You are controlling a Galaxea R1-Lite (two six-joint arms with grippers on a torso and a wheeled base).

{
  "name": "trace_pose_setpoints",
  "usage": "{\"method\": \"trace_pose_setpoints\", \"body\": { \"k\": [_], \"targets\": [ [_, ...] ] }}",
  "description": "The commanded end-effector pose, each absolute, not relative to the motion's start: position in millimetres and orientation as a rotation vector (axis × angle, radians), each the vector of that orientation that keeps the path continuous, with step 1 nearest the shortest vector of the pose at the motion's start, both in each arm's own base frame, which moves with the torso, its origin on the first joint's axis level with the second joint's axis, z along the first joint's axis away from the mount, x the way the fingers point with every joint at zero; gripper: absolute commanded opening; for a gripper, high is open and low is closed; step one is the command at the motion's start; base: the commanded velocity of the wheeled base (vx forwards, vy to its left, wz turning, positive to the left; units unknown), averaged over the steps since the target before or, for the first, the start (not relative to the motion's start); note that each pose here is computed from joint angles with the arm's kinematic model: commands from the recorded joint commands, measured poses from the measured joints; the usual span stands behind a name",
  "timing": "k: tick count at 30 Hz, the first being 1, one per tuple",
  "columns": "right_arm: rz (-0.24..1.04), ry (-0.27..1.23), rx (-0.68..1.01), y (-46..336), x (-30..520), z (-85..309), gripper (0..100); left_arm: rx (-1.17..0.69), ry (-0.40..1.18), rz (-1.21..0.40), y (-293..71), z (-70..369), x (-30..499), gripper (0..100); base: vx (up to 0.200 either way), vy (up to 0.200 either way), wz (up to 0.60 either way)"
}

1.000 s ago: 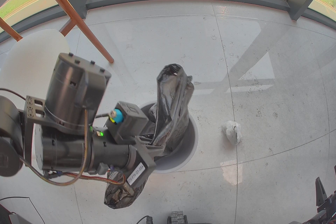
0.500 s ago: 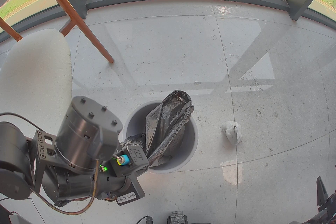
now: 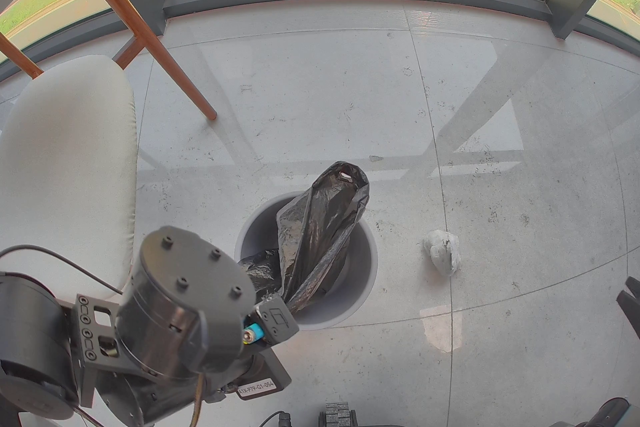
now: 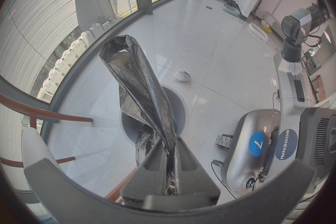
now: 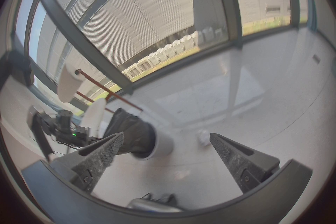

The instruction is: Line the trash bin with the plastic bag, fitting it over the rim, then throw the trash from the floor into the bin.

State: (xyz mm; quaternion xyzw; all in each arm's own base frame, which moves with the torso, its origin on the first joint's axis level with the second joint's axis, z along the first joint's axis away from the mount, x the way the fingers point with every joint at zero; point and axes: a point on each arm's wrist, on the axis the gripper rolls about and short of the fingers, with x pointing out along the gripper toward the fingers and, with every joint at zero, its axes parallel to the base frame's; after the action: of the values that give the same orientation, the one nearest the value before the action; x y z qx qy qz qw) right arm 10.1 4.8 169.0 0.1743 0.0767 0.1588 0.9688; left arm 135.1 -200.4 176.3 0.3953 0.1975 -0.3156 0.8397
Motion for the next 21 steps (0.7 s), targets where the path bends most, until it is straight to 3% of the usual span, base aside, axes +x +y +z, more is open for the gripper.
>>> {"method": "trace_pose_setpoints", "body": {
  "k": [1, 6, 21],
  "targets": [
    [0.581, 0.534, 0.501, 45.0, 77.0, 202.7, 100, 0.857, 0.362, -0.652, -221.4, 170.2, 129.0, 0, 0.000, 0.000, 0.00],
    [0.641, 0.638, 0.502, 68.3, 111.1, 213.8, 100, 0.879, 0.365, -0.673, -231.8, 167.0, 127.6, 0, 0.000, 0.000, 0.00],
    [0.631, 0.714, 0.468, 118.9, 183.4, 228.7, 100, 0.919, 0.374, -0.663, -232.9, 168.6, 125.1, 0, 0.000, 0.000, 0.00]
  ]
}}
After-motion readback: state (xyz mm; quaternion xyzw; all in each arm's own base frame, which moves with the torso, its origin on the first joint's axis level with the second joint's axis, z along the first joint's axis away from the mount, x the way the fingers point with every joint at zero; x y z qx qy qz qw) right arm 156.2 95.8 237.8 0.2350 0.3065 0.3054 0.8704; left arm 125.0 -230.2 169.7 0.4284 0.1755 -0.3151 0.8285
